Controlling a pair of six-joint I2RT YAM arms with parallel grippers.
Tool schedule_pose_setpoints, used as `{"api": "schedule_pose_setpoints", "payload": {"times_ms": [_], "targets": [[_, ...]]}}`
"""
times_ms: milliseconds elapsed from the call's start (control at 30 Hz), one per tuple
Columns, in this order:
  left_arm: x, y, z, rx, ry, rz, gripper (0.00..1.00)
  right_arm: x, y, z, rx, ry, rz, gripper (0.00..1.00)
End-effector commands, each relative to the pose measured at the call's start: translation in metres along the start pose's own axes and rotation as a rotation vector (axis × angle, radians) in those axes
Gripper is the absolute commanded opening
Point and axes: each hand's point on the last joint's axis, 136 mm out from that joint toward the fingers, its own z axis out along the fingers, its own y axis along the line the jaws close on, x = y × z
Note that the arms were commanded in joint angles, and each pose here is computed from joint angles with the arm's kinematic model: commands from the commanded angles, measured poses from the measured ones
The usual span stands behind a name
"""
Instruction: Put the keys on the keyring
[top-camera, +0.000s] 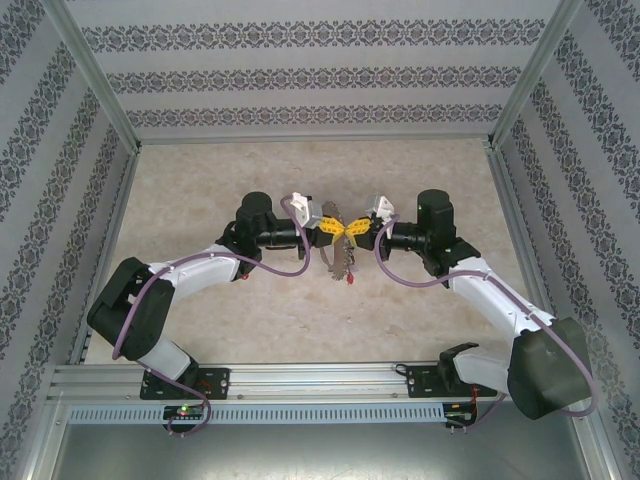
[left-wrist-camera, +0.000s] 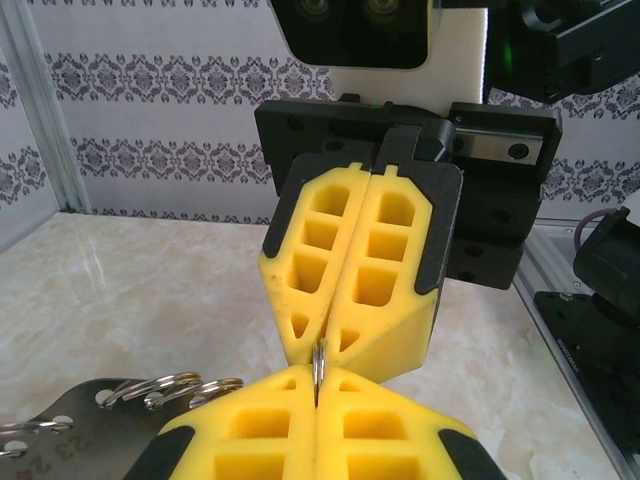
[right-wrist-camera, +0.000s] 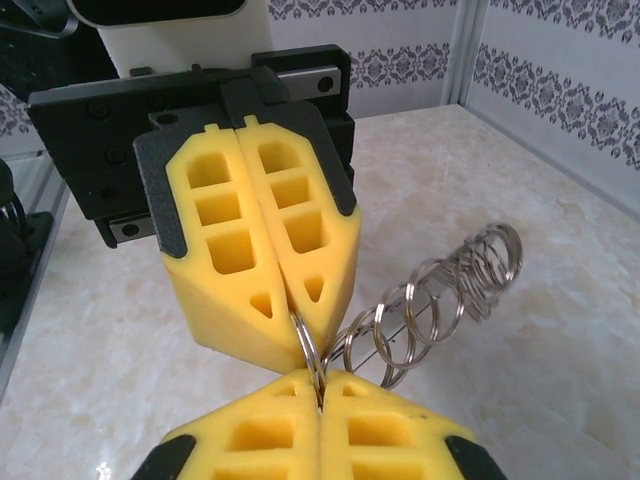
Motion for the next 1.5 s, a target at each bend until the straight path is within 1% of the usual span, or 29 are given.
{"api": "schedule_pose_setpoints", "payload": {"times_ms": [0,67,100,167,267,367,433,500,600,667,733,833,867,933,1033,1067,1133,1200,1300,1367,1467], "targets": [[-0.032,-0.012,0.000,0.049,-0.082,0.103,0.00,-0.012,-0.001,0.001,-0.007,-0.012,-0.024,0.00],[-0.024,-0.013,0.000,0.059,-0.032,0.105,0.00,-0.014,-0.004,0.000,0.011,0.003,-0.031,0.00],[-0.017,-0.015,0.001,0.076,0.014,0.104,0.06,-0.016,-0.003,-0.001,0.016,0.014,-0.035,0.00],[-0.004,-0.019,0.000,0.102,0.112,0.111,0.15,-0.020,-0.006,-0.002,0.040,0.031,-0.051,0.00],[0.014,-0.021,-0.006,0.117,0.237,0.137,0.25,-0.018,-0.002,0.000,0.061,0.094,-0.098,0.00],[0.024,-0.022,-0.010,0.131,0.331,0.142,0.27,-0.011,0.001,0.004,0.070,0.175,-0.132,0.00],[0.027,-0.020,-0.011,0.128,0.364,0.149,0.27,-0.010,0.004,0.007,0.073,0.209,-0.159,0.00],[0.025,-0.018,-0.011,0.120,0.372,0.163,0.25,-0.010,0.005,0.009,0.078,0.222,-0.173,0.00],[0.022,-0.016,-0.012,0.114,0.378,0.176,0.18,-0.010,0.007,0.011,0.087,0.253,-0.196,0.00],[0.023,-0.015,-0.012,0.114,0.391,0.179,0.14,-0.013,0.008,0.012,0.084,0.257,-0.204,0.00],[0.023,-0.015,-0.012,0.114,0.401,0.185,0.08,-0.016,0.011,0.013,0.076,0.260,-0.215,0.00],[0.024,-0.014,-0.013,0.112,0.415,0.190,0.08,-0.020,0.013,0.013,0.072,0.262,-0.221,0.00],[0.024,-0.014,-0.013,0.114,0.419,0.189,0.05,-0.021,0.014,0.014,0.070,0.259,-0.224,0.00],[0.024,-0.014,-0.013,0.117,0.421,0.191,0.00,-0.025,0.017,0.014,0.058,0.248,-0.222,0.00],[0.022,-0.013,-0.011,0.107,0.407,0.187,0.00,-0.029,0.018,0.013,0.063,0.223,-0.212,0.00],[0.020,-0.012,-0.010,0.099,0.390,0.188,0.00,-0.027,0.017,0.012,0.069,0.220,-0.206,0.04],[0.013,-0.010,-0.009,0.076,0.328,0.183,0.00,-0.021,0.017,0.011,0.054,0.196,-0.181,0.06],[0.002,-0.008,-0.007,0.056,0.237,0.180,0.00,-0.012,0.013,0.008,0.034,0.157,-0.112,0.12],[-0.013,-0.011,-0.005,0.069,0.150,0.173,0.00,-0.002,0.012,0.006,0.002,0.133,-0.058,0.16],[-0.020,-0.013,-0.004,0.079,0.104,0.170,0.00,0.000,0.013,0.006,-0.021,0.111,-0.037,0.20],[-0.024,-0.015,-0.001,0.099,0.065,0.157,0.00,-0.003,0.012,0.005,-0.051,0.080,-0.017,0.20]]}}
